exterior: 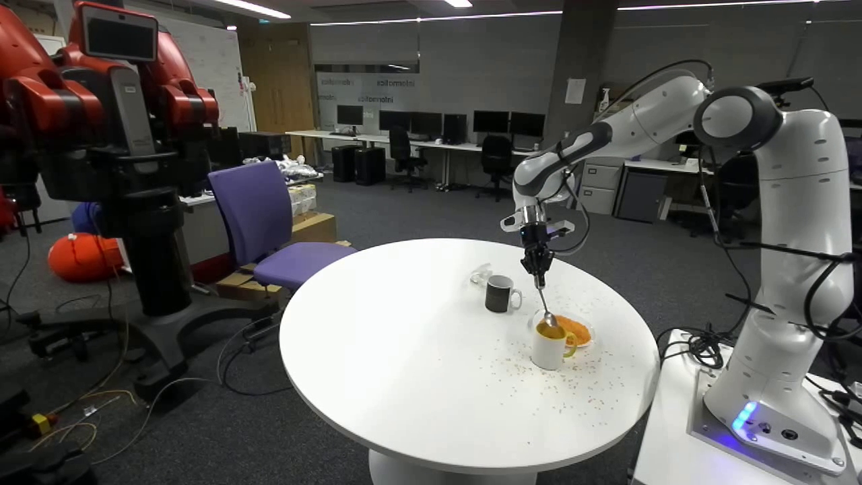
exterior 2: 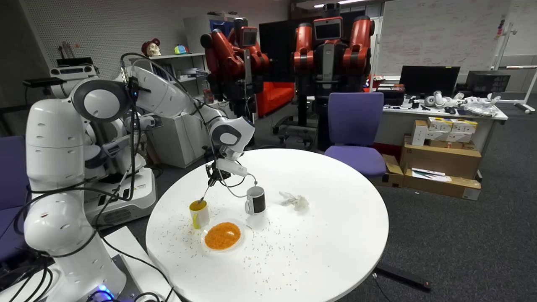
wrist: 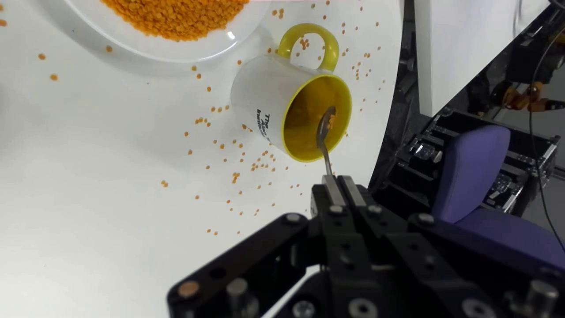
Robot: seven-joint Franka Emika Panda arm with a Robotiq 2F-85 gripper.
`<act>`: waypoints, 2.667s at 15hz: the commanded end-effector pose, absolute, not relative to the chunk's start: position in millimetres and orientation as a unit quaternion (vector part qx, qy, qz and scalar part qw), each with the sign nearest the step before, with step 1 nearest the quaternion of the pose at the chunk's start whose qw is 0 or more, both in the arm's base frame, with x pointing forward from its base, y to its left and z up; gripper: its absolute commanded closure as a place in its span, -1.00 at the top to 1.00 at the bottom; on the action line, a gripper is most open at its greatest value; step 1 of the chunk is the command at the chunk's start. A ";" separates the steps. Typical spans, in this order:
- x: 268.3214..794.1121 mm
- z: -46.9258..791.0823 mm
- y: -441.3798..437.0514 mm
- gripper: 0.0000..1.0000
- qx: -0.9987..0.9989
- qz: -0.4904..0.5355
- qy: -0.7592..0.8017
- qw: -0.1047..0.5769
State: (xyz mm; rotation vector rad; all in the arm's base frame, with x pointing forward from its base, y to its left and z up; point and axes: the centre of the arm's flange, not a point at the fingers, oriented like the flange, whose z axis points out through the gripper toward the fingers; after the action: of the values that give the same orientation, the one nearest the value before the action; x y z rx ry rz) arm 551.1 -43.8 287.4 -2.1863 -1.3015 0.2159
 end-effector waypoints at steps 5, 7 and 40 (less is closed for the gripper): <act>516.1 322.0 -48.5 -0.98 -0.827 0.055 -0.500 0.251; 513.7 321.5 -49.1 -0.98 -0.829 0.051 -0.502 0.240; 492.6 304.4 -250.0 -0.98 -0.957 -0.051 -0.208 0.195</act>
State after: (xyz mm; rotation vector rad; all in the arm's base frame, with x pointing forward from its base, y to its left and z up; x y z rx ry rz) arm 499.7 -245.2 310.9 -2.6409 -0.6370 -0.1914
